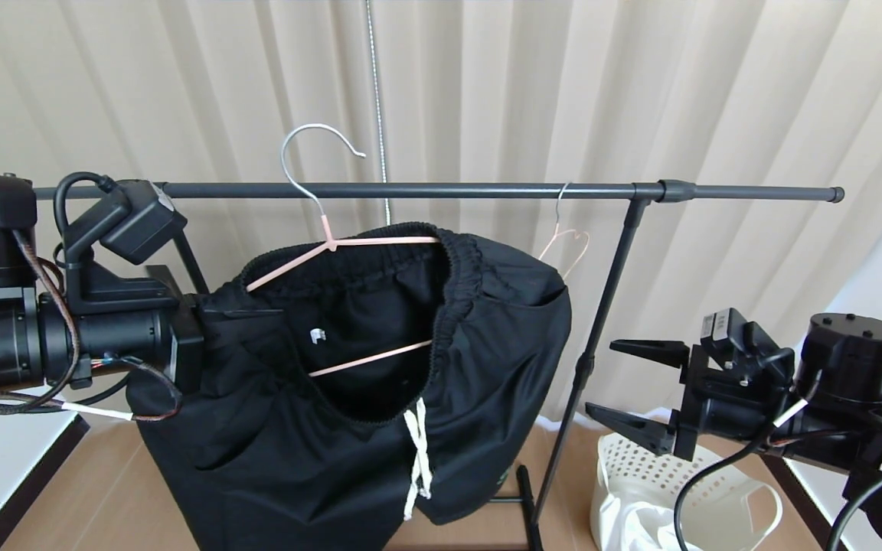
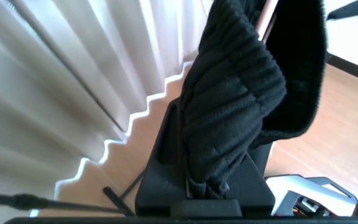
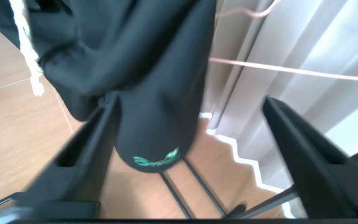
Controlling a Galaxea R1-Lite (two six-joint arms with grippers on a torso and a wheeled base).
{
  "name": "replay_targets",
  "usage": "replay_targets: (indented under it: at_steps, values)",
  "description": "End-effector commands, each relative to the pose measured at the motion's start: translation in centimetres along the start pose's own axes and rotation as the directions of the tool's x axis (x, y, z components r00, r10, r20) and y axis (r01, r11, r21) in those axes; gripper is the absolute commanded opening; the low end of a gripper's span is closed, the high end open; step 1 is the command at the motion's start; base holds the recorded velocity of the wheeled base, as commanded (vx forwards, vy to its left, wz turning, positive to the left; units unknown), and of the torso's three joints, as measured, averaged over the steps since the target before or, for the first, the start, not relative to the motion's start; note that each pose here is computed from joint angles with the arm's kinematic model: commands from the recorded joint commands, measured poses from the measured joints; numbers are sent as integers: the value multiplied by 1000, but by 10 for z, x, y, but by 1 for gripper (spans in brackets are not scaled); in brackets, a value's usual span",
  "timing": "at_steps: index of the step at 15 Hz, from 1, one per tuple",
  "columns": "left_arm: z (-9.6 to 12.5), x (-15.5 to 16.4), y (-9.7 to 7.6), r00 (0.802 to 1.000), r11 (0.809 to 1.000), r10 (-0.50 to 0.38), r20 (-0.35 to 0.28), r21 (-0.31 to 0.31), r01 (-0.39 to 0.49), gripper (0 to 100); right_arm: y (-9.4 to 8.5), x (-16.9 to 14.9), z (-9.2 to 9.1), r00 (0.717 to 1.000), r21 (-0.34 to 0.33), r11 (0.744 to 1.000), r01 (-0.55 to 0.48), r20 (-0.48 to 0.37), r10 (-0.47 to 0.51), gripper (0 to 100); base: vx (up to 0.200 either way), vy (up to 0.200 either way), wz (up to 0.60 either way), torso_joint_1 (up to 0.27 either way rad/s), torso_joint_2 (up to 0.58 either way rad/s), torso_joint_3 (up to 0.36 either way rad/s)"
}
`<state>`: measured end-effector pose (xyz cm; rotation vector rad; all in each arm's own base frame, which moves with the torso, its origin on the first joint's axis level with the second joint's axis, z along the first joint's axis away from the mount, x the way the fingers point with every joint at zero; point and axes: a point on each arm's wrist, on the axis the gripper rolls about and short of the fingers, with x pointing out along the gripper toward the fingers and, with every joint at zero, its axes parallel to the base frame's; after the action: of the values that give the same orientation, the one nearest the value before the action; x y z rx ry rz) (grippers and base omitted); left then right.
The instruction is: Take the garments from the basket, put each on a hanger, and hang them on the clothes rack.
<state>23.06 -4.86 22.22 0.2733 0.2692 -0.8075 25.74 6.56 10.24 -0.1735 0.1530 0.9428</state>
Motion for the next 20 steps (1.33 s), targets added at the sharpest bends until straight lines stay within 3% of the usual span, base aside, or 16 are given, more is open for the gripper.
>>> replay_targets:
  at_steps: [1,5,9,14,17,19,20]
  values:
    - [-4,0,2,1000,1000,9,-12,-11,-9,0,3,-4,7,1000,-19,1000,1,21,-1,100,0,0,0,0,0,0]
    - [-23,-1,1,989,994,103,-109,-28,-106,0,2,-3,9,1000,-22,1000,7,24,-6,100,0,0,0,0,0,0]
    - [-47,6,-1,955,984,171,-243,97,-151,0,2,-1,8,1000,-22,999,24,17,-24,100,0,0,0,0,0,0]
    - [-71,19,0,902,973,216,-373,156,-169,0,3,0,8,1000,-18,1000,19,14,-18,100,0,0,0,0,0,0]
    - [-72,31,11,877,964,262,-403,158,-216,0,3,0,8,1000,-18,1000,19,14,-18,100,0,0,0,0,0,0]
    - [-68,38,16,876,960,278,-394,134,-245,0,3,0,8,1000,-20,1000,19,14,-18,100,0,0,0,0,0,0]
    - [-54,54,20,884,954,295,-363,64,-293,0,2,0,7,1000,-17,1000,18,13,-18,100,0,0,0,0,0,0]
